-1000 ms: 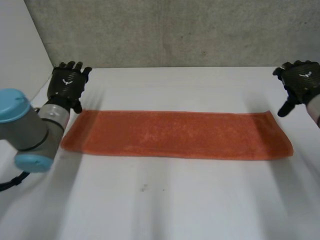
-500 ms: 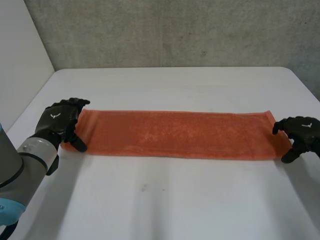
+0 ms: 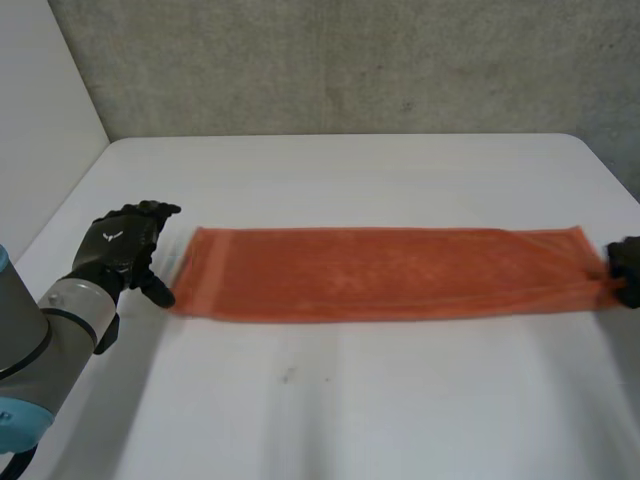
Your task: Fold the laundry
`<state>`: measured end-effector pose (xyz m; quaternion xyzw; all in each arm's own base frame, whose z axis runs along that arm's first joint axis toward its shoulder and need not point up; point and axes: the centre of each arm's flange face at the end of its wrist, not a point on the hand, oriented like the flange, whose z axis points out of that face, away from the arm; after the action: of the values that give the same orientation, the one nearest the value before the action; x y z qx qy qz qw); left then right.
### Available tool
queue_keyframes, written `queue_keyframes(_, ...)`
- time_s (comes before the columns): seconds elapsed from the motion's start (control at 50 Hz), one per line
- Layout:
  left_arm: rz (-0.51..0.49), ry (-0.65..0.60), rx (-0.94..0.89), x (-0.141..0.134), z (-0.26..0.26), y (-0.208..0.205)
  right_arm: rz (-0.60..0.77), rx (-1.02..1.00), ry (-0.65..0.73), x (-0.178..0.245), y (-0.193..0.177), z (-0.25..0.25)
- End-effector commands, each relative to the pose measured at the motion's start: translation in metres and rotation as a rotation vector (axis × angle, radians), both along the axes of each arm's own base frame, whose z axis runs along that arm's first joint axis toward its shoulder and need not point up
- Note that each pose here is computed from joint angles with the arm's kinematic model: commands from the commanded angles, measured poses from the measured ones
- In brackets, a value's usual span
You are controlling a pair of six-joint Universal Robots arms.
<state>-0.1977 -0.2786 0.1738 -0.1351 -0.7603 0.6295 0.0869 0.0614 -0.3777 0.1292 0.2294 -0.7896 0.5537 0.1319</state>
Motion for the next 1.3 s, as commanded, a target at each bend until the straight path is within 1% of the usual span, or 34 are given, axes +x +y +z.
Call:
queue_keyframes(0.02, -0.002, 0.000, 0.001, -0.001, 0.000, 0.001, -0.209, -0.080, 0.156, -0.063, -0.023, 0.030)
queue_keyframes(0.1, -0.002, 0.000, 0.000, -0.001, 0.001, 0.001, -0.195, -0.102, 0.186, -0.063, -0.028, 0.040)
queue_keyframes(0.14, 0.001, 0.001, 0.000, 0.000, 0.001, 0.001, -0.108, -0.167, 0.167, -0.024, -0.032, 0.063)
queue_keyframes(0.16, 0.001, 0.001, 0.000, 0.000, 0.001, 0.001, -0.107, -0.167, 0.167, -0.024, -0.032, 0.063)
queue_keyframes(0.2, 0.001, 0.001, -0.001, 0.000, 0.001, 0.001, 0.023, -0.266, 0.118, 0.034, -0.026, 0.096)
queue_keyframes(0.22, 0.003, 0.001, -0.001, 0.000, 0.001, 0.001, 0.023, -0.267, 0.117, 0.035, -0.026, 0.096)
queue_keyframes(0.24, 0.003, 0.001, -0.001, 0.000, 0.001, 0.001, 0.089, -0.299, 0.085, 0.063, -0.019, 0.107)
queue_keyframes(0.26, 0.003, 0.001, -0.001, 0.000, 0.001, 0.001, 0.090, -0.300, 0.085, 0.063, -0.019, 0.107)
queue_keyframes(0.3, 0.003, 0.001, -0.001, 0.000, 0.001, 0.001, 0.235, -0.346, 0.023, 0.119, -0.001, 0.120)
queue_keyframes(0.32, 0.003, 0.001, -0.001, 0.000, 0.001, 0.001, 0.235, -0.346, 0.023, 0.119, -0.001, 0.120)
queue_keyframes(0.36, 0.001, 0.001, -0.001, 0.000, 0.001, 0.001, 0.446, -0.368, -0.023, 0.184, 0.030, 0.124)
queue_keyframes(0.38, 0.001, 0.001, -0.001, 0.000, 0.001, 0.001, 0.447, -0.368, -0.023, 0.184, 0.030, 0.124)
queue_keyframes(0.4, 0.001, 0.001, 0.000, 0.000, 0.001, 0.001, 0.556, -0.362, -0.044, 0.214, 0.048, 0.120)
queue_keyframes(0.42, 0.001, 0.001, 0.000, 0.000, 0.001, 0.001, 0.557, -0.362, -0.044, 0.214, 0.049, 0.120)
queue_keyframes(0.46, 0.001, 0.001, 0.002, 0.000, 0.001, 0.002, 0.763, -0.312, -0.077, 0.265, 0.086, 0.099)
queue_keyframes(0.48, 0.001, 0.001, 0.002, 0.000, 0.001, 0.002, 0.764, -0.311, -0.077, 0.266, 0.087, 0.099)
queue_keyframes(0.52, 0.001, 0.001, 0.002, 0.000, 0.001, 0.002, 0.909, -0.255, -0.101, 0.304, 0.121, 0.075)
queue_keyframes(0.58, -0.001, 0.001, 0.002, 0.000, 0.001, 0.002, 0.993, -0.182, -0.095, 0.325, 0.144, 0.043)
queue_keyframes(0.68, -0.004, 0.001, 0.000, -0.001, 0.001, 0.002, 1.044, -0.119, -0.088, 0.341, 0.161, 0.013)
queue_keyframes(0.8, -0.016, 0.002, -0.006, -0.004, 0.002, 0.002, 1.004, -0.119, -0.083, 0.339, 0.157, 0.014)
queue_keyframes(0.86, -0.024, 0.004, -0.017, -0.007, 0.005, 0.001, 0.934, -0.170, -0.087, 0.334, 0.153, 0.040)
queue_keyframes(0.9, -0.050, 0.010, -0.045, -0.014, 0.012, -0.002, 0.802, -0.208, -0.106, 0.312, 0.138, 0.070)
queue_keyframes(0.92, -0.050, 0.010, -0.046, -0.014, 0.012, -0.002, 0.801, -0.208, -0.106, 0.312, 0.138, 0.070)
queue_keyframes(0.96, -0.079, 0.013, -0.064, -0.024, 0.016, 0.000, 0.627, -0.161, -0.127, 0.271, 0.113, 0.077)
queue_keyframes(0.98, -0.116, 0.013, -0.072, -0.035, 0.017, 0.002, 0.627, -0.161, -0.128, 0.271, 0.113, 0.077)
queue_keyframes(1.0, -0.149, 0.015, -0.080, -0.046, 0.018, 0.003, 0.560, -0.124, -0.142, 0.252, 0.107, 0.075)
queue_keyframes(1.02, -0.149, 0.015, -0.080, -0.046, 0.018, 0.003, 0.559, -0.124, -0.142, 0.252, 0.106, 0.075)
queue_keyframes(1.06, -0.212, 0.021, -0.098, -0.069, 0.019, 0.005, 0.471, -0.036, -0.162, 0.222, 0.106, 0.067)
queue_keyframes(1.08, -0.212, 0.021, -0.098, -0.069, 0.019, 0.005, 0.471, -0.036, -0.162, 0.222, 0.106, 0.067)
queue_keyframes(1.12, -0.243, 0.023, -0.099, -0.081, 0.017, 0.006, 0.391, 0.042, -0.166, 0.193, 0.107, 0.051)
queue_keyframes(1.16, -0.304, 0.025, -0.101, -0.106, 0.009, 0.009, 0.353, 0.067, -0.167, 0.177, 0.105, 0.043)
queue_keyframes(1.18, -0.304, 0.025, -0.101, -0.106, 0.009, 0.009, 0.353, 0.067, -0.167, 0.177, 0.105, 0.043)
queue_keyframes(1.22, -0.349, 0.020, -0.087, -0.126, -0.004, 0.009, 0.311, 0.088, -0.191, 0.152, 0.098, 0.029)
queue_keyframes(1.3, -0.369, 0.014, -0.068, -0.137, -0.018, 0.008, 0.318, 0.100, -0.222, 0.140, 0.097, 0.016)
